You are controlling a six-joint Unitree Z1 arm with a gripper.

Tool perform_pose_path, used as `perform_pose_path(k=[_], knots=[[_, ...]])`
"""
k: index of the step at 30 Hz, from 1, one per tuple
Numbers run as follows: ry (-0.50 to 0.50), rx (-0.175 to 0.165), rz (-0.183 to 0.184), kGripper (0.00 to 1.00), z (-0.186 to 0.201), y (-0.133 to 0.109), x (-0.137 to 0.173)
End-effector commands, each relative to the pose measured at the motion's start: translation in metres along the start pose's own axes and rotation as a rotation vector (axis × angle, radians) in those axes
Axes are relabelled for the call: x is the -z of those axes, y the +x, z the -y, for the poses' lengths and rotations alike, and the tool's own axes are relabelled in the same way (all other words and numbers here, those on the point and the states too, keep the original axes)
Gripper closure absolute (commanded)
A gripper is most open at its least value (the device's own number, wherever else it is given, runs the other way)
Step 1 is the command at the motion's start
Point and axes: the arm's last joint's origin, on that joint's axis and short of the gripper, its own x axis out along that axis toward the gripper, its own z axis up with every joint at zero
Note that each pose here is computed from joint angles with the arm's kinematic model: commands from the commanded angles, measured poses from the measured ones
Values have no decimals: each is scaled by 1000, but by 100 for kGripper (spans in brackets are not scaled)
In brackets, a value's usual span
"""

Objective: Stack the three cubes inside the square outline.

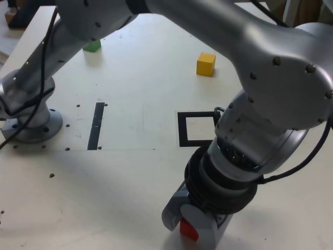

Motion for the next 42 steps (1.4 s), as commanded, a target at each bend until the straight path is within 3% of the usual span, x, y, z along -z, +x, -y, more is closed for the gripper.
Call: perform_pose_path(k=[1, 9, 15, 29, 42], knots=[[3, -10, -2, 71, 0, -6, 8], [-52, -41, 26, 71, -15, -34, 46], [-133, -55, 61, 71, -46, -54, 79], [-373, 10, 56, 71, -131, -57, 134], [-476, 55, 66, 71, -170, -39, 139]])
